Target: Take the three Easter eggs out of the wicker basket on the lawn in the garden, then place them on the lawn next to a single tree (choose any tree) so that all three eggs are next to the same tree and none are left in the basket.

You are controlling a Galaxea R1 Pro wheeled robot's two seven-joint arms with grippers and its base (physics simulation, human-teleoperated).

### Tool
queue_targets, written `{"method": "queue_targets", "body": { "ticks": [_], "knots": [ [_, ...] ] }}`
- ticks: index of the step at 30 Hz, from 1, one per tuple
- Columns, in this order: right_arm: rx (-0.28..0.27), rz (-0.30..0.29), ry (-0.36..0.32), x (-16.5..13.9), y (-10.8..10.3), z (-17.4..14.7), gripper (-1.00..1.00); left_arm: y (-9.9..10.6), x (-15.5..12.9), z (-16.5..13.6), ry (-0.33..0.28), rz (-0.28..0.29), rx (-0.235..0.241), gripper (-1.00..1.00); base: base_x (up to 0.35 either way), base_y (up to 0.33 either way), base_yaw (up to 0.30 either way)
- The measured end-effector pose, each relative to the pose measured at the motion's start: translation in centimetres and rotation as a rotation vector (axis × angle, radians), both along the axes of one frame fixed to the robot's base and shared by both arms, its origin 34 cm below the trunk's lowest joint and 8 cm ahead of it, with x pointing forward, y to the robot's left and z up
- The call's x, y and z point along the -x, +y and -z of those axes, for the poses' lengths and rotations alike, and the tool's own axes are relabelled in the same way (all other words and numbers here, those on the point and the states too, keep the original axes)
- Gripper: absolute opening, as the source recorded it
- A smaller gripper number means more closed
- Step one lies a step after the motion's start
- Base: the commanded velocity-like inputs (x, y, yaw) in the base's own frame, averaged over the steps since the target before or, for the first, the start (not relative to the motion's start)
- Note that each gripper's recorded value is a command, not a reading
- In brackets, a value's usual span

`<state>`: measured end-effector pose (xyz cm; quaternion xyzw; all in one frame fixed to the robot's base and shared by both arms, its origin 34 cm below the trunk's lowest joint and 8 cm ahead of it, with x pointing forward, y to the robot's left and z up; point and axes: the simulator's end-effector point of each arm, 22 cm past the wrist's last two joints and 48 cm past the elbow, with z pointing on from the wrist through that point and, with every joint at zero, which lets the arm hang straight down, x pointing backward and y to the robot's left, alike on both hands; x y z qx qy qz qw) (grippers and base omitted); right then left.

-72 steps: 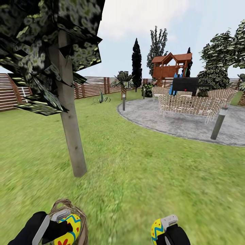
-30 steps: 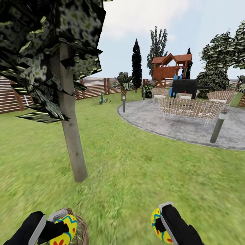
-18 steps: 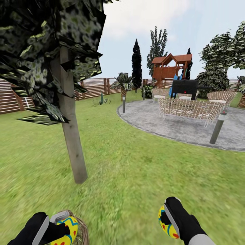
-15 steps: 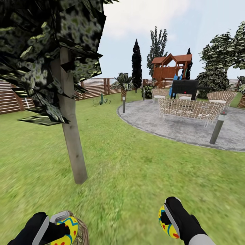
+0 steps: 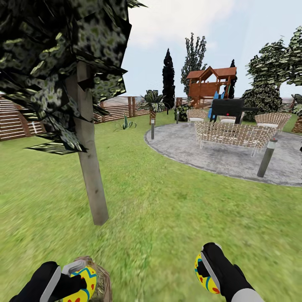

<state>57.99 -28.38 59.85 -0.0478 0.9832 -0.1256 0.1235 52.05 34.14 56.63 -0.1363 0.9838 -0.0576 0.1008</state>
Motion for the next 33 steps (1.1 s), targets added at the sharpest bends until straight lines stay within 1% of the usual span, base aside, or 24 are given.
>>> {"method": "queue_targets", "body": {
  "ticks": [2,5,24,26,29,33],
  "knots": [
    [-0.003,-0.001,0.000,0.0,0.1,0.0,-1.00,0.0,0.0,0.0,0.001,0.000,0.000,-1.00,-0.320,-0.113,0.097],
    [0.021,-0.044,0.000,-0.1,0.8,-0.1,-1.00,-0.3,0.1,0.1,0.002,0.001,0.004,-1.00,-0.152,-0.275,0.267],
    [0.027,-0.049,0.001,-0.1,0.7,-0.1,-1.00,-0.7,0.0,0.1,-0.001,0.001,0.011,-1.00,-0.010,-0.311,0.287],
    [0.027,-0.052,0.001,-0.1,0.9,0.0,-1.00,-0.7,0.0,0.0,-0.002,0.001,0.011,-1.00,0.000,-0.113,0.287],
    [0.038,-0.072,0.004,0.0,1.1,0.0,-1.00,-0.8,-0.2,-0.1,-0.007,0.002,0.017,-1.00,0.011,-0.016,0.288],
    [0.039,-0.074,0.010,0.2,1.2,0.1,-1.00,-0.8,0.0,0.0,-0.004,0.003,0.017,-1.00,0.245,-0.101,0.108]
  ]
}}
